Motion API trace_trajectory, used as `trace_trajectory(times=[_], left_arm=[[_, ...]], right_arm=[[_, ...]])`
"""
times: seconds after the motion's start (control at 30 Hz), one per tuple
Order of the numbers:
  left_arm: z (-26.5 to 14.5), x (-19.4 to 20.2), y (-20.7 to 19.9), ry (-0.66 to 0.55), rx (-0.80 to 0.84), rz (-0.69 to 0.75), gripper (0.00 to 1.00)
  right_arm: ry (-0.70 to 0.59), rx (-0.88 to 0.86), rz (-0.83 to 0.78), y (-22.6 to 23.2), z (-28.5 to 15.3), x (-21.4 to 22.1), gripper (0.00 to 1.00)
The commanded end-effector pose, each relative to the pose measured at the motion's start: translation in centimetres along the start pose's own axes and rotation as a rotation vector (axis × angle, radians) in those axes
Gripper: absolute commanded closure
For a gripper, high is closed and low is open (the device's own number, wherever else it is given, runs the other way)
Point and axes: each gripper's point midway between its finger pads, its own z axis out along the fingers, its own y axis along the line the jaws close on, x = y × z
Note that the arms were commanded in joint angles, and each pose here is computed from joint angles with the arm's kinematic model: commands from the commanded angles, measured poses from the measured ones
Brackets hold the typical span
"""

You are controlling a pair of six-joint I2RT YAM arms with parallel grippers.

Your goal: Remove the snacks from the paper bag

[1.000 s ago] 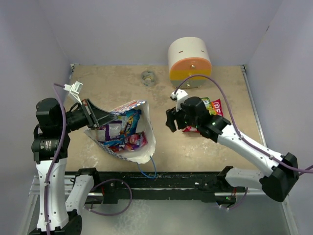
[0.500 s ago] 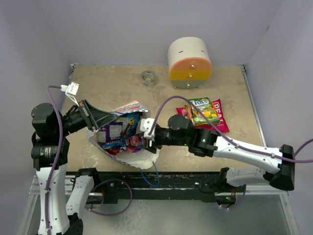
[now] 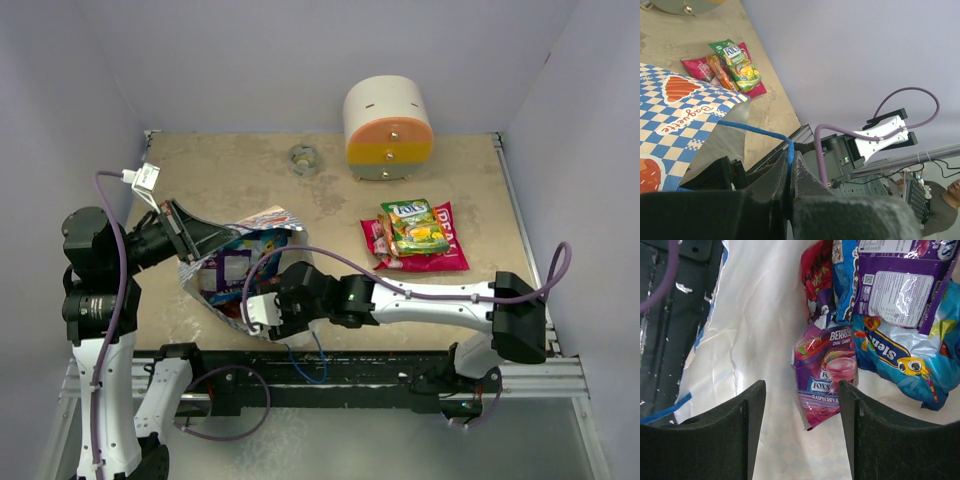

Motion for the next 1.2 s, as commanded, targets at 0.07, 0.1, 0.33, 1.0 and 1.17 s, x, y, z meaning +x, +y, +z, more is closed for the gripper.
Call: trace_trajectory(times=[0.07,0.1,0.33,1.0,1.17], left_arm=[[-0.6,-0.2,-2.5,-0.014,0.050,0.060,1.00],[-0.6,-0.2,-2.4,-0.013,0.048,0.056,1.00],[-0.7,-0.2,-2.5,-0.009,0.047,0.052,1.00],[-1.0,0.0,-3.0,-0.015,0.035,0.031,1.00],[-1.0,0.2,-2.6,-0.006,0.019,0.031,1.00]], right_arm=[[0.064,0.031,-0.086,-1.3,1.2,0.9,0.37],[0.084,0.038,-0.087,-1.4,1.7,1.4,0.37],[0.100,0.103,-0.090,-2.6,4.4,1.9,0.31],[0.072,0.237,-0.108,-5.2,10.1,1.8,0.62],[0.045,0.240,-0.101,-5.8,9.4,0.4,0.82]])
